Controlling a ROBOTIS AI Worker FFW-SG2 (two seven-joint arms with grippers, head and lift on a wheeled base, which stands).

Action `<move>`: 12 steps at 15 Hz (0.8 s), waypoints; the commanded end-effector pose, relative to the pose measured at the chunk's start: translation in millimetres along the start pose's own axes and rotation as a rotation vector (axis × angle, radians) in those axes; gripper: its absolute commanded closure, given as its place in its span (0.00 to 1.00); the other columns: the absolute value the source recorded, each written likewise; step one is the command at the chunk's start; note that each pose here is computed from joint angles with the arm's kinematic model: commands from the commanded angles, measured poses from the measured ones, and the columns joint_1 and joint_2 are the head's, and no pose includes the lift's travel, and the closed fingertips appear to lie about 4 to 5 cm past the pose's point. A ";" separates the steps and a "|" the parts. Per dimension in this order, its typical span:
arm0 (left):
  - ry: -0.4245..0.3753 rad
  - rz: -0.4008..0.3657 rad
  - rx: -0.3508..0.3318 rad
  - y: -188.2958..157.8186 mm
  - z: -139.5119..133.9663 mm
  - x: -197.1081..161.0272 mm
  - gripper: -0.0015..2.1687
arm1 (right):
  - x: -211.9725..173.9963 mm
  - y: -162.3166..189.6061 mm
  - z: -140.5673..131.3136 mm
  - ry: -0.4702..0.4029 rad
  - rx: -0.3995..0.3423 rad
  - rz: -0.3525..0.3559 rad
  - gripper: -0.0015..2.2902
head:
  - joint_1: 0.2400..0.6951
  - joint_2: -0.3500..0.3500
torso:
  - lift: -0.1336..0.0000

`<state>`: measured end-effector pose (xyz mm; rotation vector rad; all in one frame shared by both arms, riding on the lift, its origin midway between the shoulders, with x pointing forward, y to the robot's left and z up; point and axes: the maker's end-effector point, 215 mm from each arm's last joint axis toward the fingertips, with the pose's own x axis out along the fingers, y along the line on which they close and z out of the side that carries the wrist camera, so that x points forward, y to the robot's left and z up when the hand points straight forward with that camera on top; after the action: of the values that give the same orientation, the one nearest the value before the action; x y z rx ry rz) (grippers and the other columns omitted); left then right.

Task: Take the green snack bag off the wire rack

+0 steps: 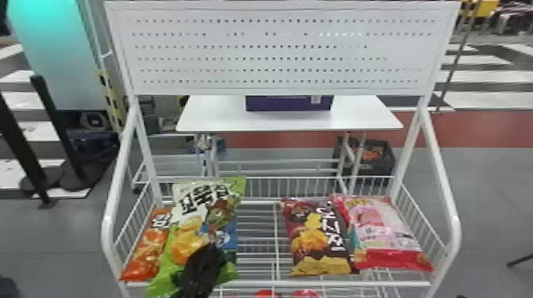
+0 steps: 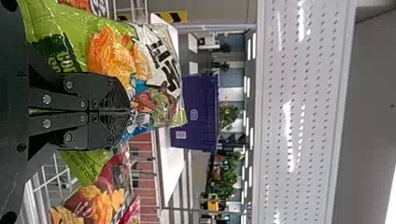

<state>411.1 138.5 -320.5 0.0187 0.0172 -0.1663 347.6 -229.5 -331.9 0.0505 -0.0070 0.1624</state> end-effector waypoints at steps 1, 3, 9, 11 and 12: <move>-0.031 0.040 -0.001 24.9 4.3 -27.7 0.75 | 0.7 0.5 0.3 -0.001 0.002 0.001 0.08 | 0.57 0.50 | 1.00; -0.035 0.076 0.010 48.6 -0.7 -45.0 0.75 | 0.6 1.2 0.1 -0.001 0.003 0.002 0.08 | 0.57 0.50 | 1.00; -0.069 0.146 0.003 89.5 -7.8 -90.9 0.75 | 1.1 1.0 -3.3 0.007 0.005 0.000 0.08 | 0.57 0.50 | 1.00; -0.100 0.151 -0.011 91.6 1.4 -105.9 0.75 | 2.6 -0.1 -4.4 0.009 0.004 -0.001 0.08 | 0.57 0.50 | 1.00; -0.097 0.150 -0.014 90.2 0.7 -110.6 0.75 | 3.1 -0.2 -6.0 0.010 0.004 -0.001 0.08 | 0.57 0.50 | 1.00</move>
<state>325.0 245.1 -319.6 0.0057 -0.0707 -0.0174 349.7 -228.6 -336.5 0.0544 0.0026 0.1619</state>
